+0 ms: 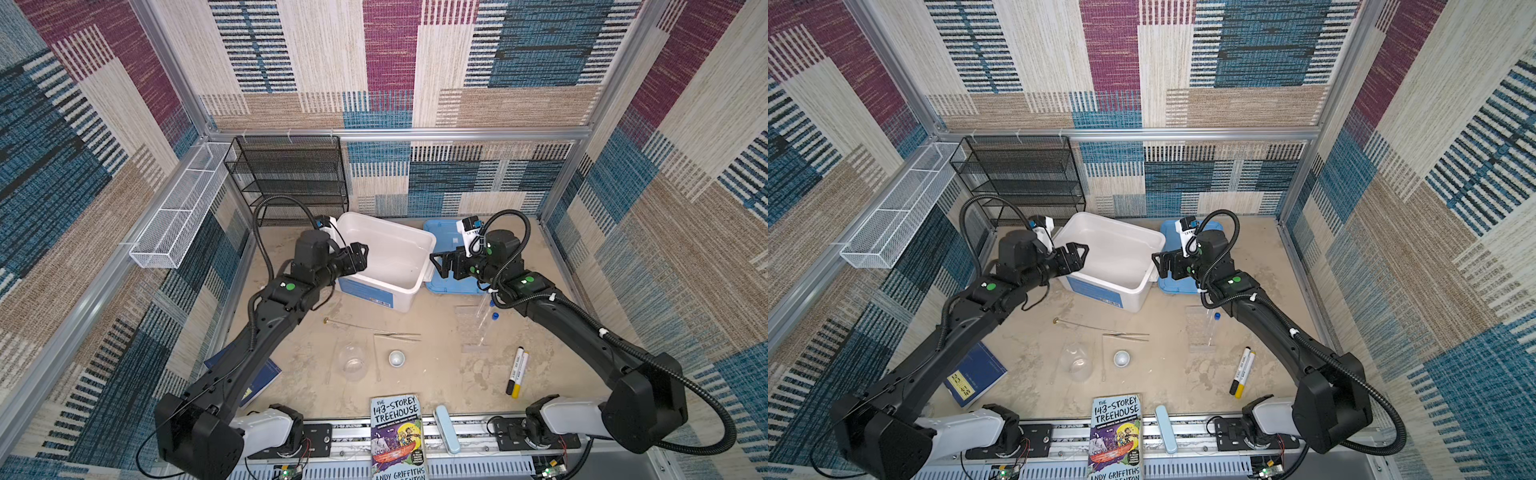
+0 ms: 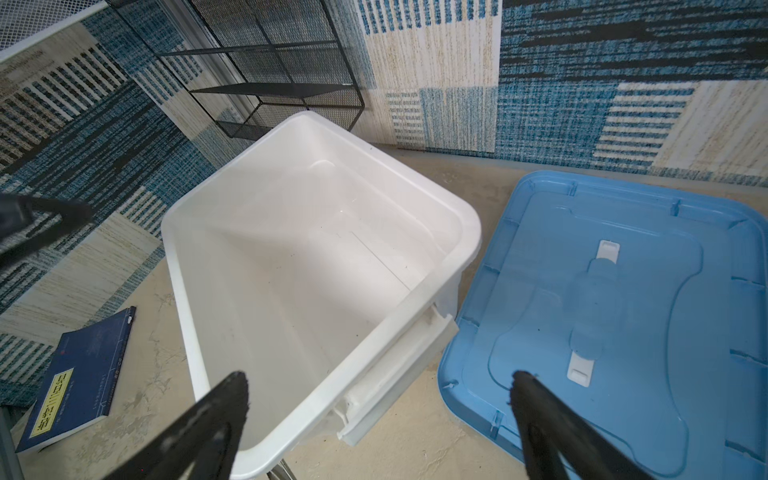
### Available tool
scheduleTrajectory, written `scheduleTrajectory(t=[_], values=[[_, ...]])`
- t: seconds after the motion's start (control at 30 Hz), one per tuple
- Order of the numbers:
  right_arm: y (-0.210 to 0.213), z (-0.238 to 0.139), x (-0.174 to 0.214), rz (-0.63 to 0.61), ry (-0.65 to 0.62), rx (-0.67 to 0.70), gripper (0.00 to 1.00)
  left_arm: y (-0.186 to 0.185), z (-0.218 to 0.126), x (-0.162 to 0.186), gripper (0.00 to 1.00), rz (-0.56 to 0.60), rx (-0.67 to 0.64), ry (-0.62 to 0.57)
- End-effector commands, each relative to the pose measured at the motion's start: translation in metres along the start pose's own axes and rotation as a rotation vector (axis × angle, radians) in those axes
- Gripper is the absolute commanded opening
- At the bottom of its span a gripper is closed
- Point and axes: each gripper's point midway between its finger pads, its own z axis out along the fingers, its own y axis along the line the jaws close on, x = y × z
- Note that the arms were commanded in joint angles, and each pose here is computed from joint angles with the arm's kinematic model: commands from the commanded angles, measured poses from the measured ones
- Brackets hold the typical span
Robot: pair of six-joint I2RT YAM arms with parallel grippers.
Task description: Organize the chemistry lab equipment
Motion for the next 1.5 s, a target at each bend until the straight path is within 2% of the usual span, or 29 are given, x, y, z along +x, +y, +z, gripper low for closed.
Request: scheduleTrajectory(t=[0.0, 0.1, 0.17, 0.37, 0.6, 0.67, 0.73, 0.77, 0.97, 1.1, 1.27, 1.47], values=[[0.002, 0.0, -0.004, -0.02, -0.003, -0.007, 0.99, 0.04, 0.021, -0.002, 0.84, 0.172, -0.109, 0.108], [0.018, -0.003, -0.002, -0.055, 0.014, -0.096, 0.99, 0.062, 0.054, -0.01, 0.84, 0.122, -0.084, 0.16], [0.03, -0.005, 0.001, -0.083, 0.028, -0.164, 0.99, 0.08, 0.076, -0.009, 0.84, 0.16, -0.138, 0.198], [0.027, -0.008, 0.0, -0.1, 0.016, -0.137, 0.99, 0.123, 0.107, -0.01, 0.8, 0.252, -0.315, 0.249], [0.023, 0.0, 0.009, -0.091, 0.044, -0.132, 1.0, 0.144, 0.12, 0.009, 0.73, 0.295, -0.382, 0.336], [0.023, 0.002, 0.009, -0.09, 0.046, -0.131, 1.0, 0.146, 0.12, 0.013, 0.7, 0.297, -0.387, 0.35], [0.023, 0.003, 0.008, -0.092, 0.043, -0.131, 1.0, 0.151, 0.117, 0.017, 0.58, 0.296, -0.414, 0.36], [0.023, 0.004, 0.008, -0.093, 0.045, -0.131, 1.0, 0.154, 0.115, 0.018, 0.57, 0.297, -0.432, 0.361], [0.022, 0.008, 0.01, -0.087, 0.054, -0.138, 0.99, 0.164, 0.102, 0.027, 0.53, 0.27, -0.494, 0.374], [0.023, 0.01, 0.011, -0.084, 0.057, -0.144, 0.99, 0.167, 0.089, 0.035, 0.45, 0.209, -0.514, 0.346], [0.023, 0.012, 0.012, -0.084, 0.063, -0.145, 0.99, 0.17, 0.077, 0.044, 0.4, 0.146, -0.542, 0.338], [0.023, 0.012, 0.014, -0.079, 0.068, -0.147, 0.98, 0.167, 0.063, 0.052, 0.4, 0.057, -0.543, 0.317]])
